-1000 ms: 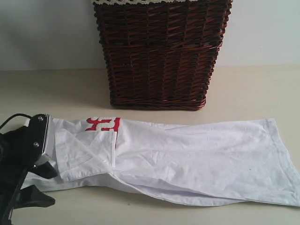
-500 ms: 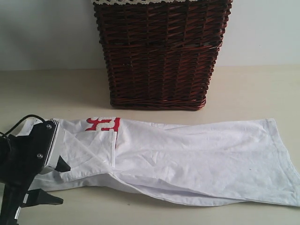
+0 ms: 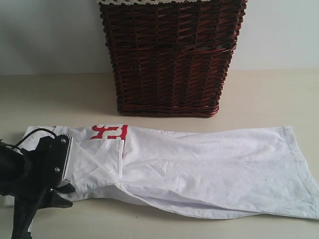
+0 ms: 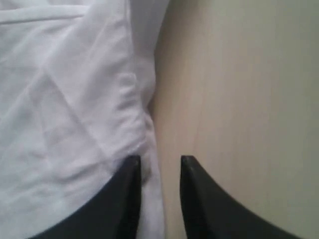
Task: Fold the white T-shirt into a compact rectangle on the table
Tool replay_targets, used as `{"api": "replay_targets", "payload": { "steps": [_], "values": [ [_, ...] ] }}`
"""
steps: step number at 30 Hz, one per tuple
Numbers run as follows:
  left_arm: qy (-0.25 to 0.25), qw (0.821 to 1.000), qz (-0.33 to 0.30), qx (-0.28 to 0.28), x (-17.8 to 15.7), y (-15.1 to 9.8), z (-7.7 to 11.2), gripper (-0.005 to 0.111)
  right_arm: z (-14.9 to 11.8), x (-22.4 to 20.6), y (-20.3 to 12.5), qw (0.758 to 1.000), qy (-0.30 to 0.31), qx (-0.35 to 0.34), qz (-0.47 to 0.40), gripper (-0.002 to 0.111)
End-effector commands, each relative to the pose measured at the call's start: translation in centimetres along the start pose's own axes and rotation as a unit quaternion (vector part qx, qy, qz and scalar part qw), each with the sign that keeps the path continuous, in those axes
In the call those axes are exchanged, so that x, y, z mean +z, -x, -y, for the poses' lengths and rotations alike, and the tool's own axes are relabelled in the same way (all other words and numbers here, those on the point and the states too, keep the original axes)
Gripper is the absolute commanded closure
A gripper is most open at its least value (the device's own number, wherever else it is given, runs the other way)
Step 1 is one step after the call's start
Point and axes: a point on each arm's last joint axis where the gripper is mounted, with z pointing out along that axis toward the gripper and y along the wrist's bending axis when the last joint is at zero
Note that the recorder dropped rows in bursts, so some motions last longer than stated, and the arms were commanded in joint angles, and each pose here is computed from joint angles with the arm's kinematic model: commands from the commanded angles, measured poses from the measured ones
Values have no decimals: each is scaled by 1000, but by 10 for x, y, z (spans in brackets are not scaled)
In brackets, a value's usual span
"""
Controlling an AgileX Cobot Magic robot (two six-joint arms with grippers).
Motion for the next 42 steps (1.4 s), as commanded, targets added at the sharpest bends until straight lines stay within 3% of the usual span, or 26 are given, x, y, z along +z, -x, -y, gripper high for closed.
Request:
{"api": "replay_targets", "payload": {
  "steps": [1,5,13,18,22,26,27,29,31,33,34,35,36,37,38,42],
  "values": [
    [5,1000,-5,16,6,9,3,83,1,0,0,1000,-5,0,2,83],
    [50,998,-28,16,6,7,-5,106,1,0,0,1000,-5,0,2,83],
    [123,990,-65,10,3,0,-18,107,1,0,0,1000,-5,0,2,83],
    [152,987,-55,3,-3,8,-35,107,1,0,0,1000,-5,0,2,83],
    [171,984,-35,-35,-7,15,-45,107,1,0,0,1000,-5,0,2,83],
    [168,983,-27,-61,-7,15,-44,107,1,0,0,1000,-5,0,2,83],
    [173,979,-17,-109,-9,15,-43,106,1,0,0,1000,-5,0,2,83],
    [179,973,-3,-149,-17,17,-38,101,1,0,0,1000,-5,0,2,83],
    [176,974,11,-145,-27,20,-31,89,1,0,0,1000,-5,0,2,83],
    [120,987,43,-96,-35,29,-14,60,1,0,0,1000,-5,0,2,83],
    [41,997,58,-37,-34,33,3,38,1,0,0,1000,-5,0,2,83],
    [14,998,64,-17,-33,34,9,33,1,0,0,1000,-5,0,2,83],
    [5,998,67,7,-28,31,16,36,1,0,0,1000,-5,0,2,83],
    [33,999,39,9,-20,25,12,48,1,0,0,1000,-5,0,2,83],
    [45,999,15,11,-10,22,9,53,1,0,0,1000,-5,0,2,83],
    [64,997,-26,27,9,22,8,53,1,0,0,1000,-5,0,2,83]
  ]
}}
